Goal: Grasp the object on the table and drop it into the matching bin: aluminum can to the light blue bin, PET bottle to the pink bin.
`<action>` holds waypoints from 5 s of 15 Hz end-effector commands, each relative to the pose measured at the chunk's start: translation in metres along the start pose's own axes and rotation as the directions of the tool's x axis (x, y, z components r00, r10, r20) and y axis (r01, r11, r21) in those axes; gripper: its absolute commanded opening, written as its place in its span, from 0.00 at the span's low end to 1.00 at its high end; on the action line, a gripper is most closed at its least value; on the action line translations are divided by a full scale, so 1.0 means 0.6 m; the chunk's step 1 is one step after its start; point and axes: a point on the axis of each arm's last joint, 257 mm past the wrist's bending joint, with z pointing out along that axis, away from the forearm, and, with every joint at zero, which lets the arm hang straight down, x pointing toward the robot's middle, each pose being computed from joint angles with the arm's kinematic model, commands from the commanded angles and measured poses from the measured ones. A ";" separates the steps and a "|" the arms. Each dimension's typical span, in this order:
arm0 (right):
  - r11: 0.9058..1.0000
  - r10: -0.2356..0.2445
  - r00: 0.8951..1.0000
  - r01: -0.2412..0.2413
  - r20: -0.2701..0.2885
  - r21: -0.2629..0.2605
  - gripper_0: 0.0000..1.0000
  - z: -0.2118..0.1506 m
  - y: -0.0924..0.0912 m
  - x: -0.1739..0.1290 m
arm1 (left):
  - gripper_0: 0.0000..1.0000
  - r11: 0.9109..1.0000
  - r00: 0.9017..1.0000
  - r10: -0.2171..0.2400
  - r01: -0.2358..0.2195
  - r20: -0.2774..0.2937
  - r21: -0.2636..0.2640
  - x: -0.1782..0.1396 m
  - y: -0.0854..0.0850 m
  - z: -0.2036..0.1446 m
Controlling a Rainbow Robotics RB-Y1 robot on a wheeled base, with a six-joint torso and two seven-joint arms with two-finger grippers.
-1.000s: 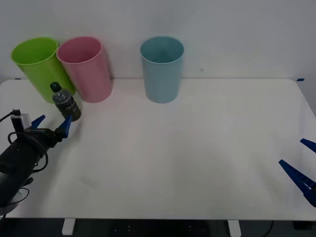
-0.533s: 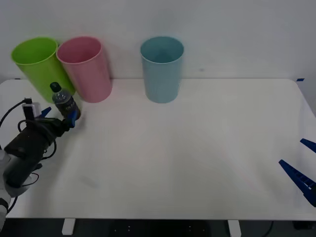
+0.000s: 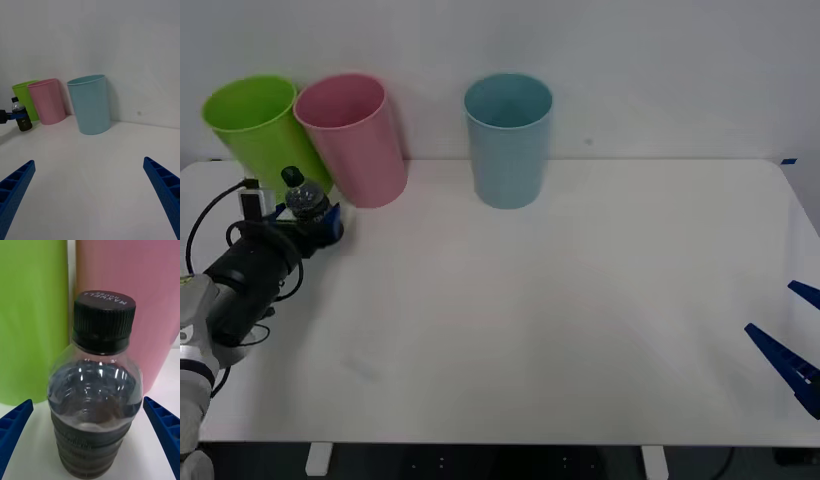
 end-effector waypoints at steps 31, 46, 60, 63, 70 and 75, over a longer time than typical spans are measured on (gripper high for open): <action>1.000 0.000 1.000 0.000 0.000 0.000 1.00 0.000 0.000 0.000 | 0.00 0.994 0.994 -0.003 -0.008 0.107 0.106 -0.037 -0.029 -0.113; 1.000 0.000 1.000 0.000 0.000 0.000 1.00 0.000 0.000 0.000 | 0.00 0.945 0.896 -0.287 0.207 0.340 0.253 -0.301 -0.046 -0.200; 1.000 0.000 1.000 0.000 0.000 0.000 1.00 0.000 0.000 0.000 | 0.00 0.950 0.923 -0.239 0.157 0.302 0.271 -0.435 -0.022 -0.075; 1.000 0.000 1.000 0.000 0.000 0.000 1.00 0.000 0.000 0.000 | 0.00 0.960 0.939 -0.199 0.130 0.279 0.247 -0.444 -0.036 -0.019; 1.000 0.000 1.000 0.000 0.000 0.000 1.00 0.000 0.000 0.000 | 0.00 0.977 0.974 -0.081 0.035 0.210 0.211 -0.462 -0.086 0.080; 1.000 0.000 1.000 0.000 0.000 0.000 1.00 0.000 0.000 0.000 | 0.00 0.979 0.981 -0.046 0.007 0.188 0.202 -0.459 -0.095 0.098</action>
